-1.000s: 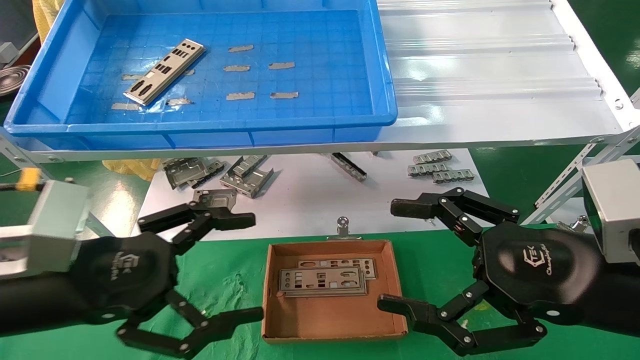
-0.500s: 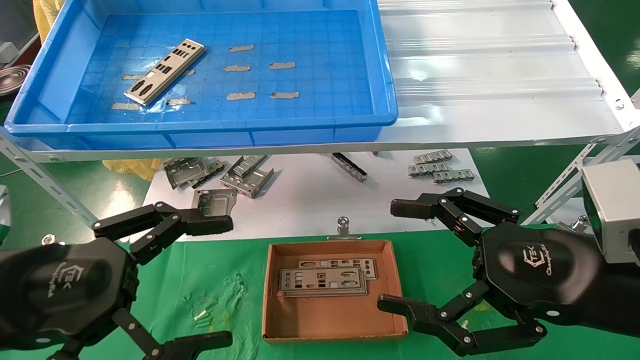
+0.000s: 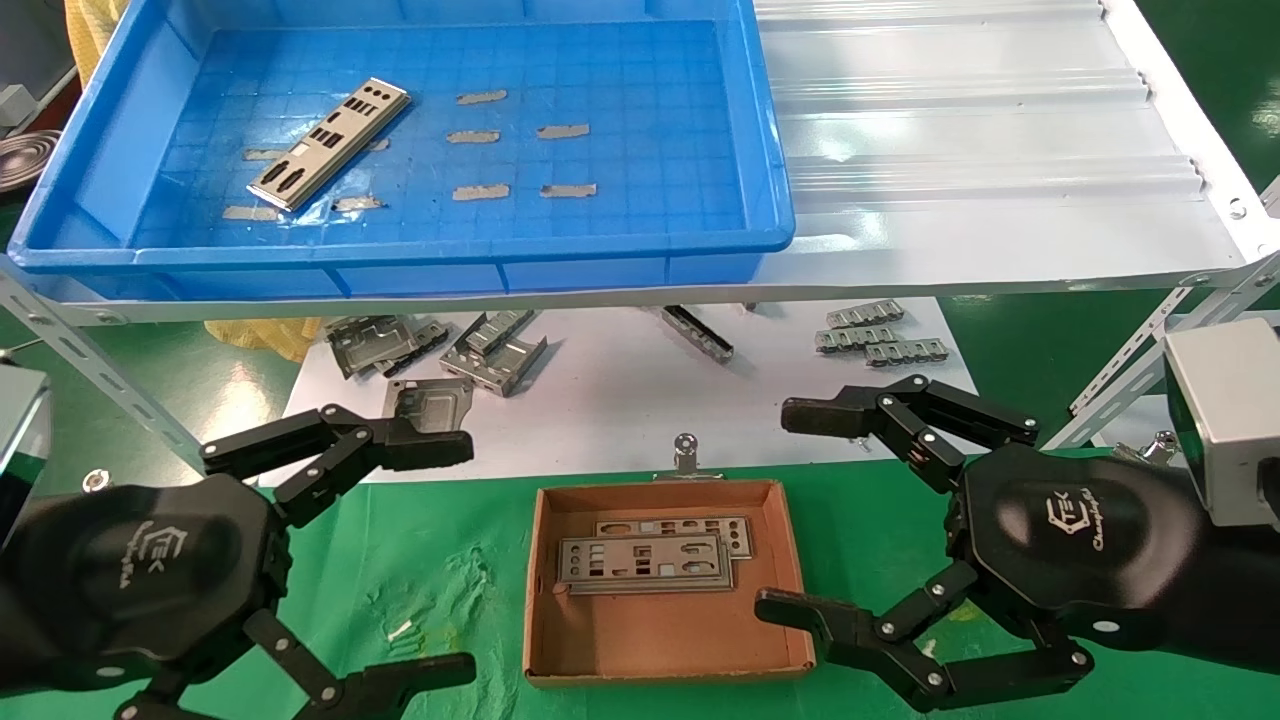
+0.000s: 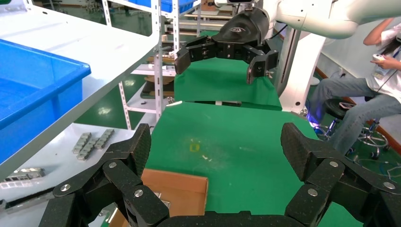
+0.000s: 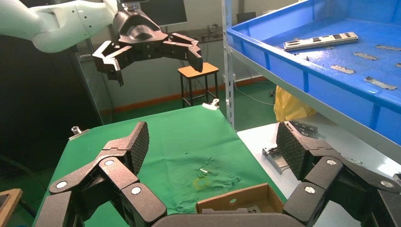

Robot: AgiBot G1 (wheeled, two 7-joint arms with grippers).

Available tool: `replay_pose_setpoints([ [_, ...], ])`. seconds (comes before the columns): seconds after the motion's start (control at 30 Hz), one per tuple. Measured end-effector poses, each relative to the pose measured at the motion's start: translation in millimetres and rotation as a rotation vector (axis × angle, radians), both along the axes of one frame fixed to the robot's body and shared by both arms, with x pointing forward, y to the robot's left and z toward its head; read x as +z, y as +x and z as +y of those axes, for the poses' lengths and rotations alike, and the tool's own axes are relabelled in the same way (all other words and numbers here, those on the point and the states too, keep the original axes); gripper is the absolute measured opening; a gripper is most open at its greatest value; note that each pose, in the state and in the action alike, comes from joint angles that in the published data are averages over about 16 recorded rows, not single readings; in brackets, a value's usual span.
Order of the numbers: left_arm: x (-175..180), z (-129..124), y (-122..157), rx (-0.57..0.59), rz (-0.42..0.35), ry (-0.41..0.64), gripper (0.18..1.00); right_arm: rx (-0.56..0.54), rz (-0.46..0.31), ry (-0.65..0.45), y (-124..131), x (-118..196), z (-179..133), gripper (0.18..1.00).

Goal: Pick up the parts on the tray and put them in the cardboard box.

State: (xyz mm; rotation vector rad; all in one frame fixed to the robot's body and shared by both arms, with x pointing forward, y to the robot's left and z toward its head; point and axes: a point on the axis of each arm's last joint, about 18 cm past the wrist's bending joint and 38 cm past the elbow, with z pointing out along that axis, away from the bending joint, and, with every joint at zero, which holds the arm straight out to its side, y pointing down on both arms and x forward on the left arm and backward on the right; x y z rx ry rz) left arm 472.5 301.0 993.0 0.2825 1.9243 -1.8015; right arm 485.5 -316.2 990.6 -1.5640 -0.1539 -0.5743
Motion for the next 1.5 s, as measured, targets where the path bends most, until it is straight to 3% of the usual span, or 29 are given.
replay_pose_setpoints([
  [1.5,-0.9,-0.9,2.9,0.005,0.001,0.001,1.001,0.000,0.000,0.000,0.0,0.0,0.0,1.000],
])
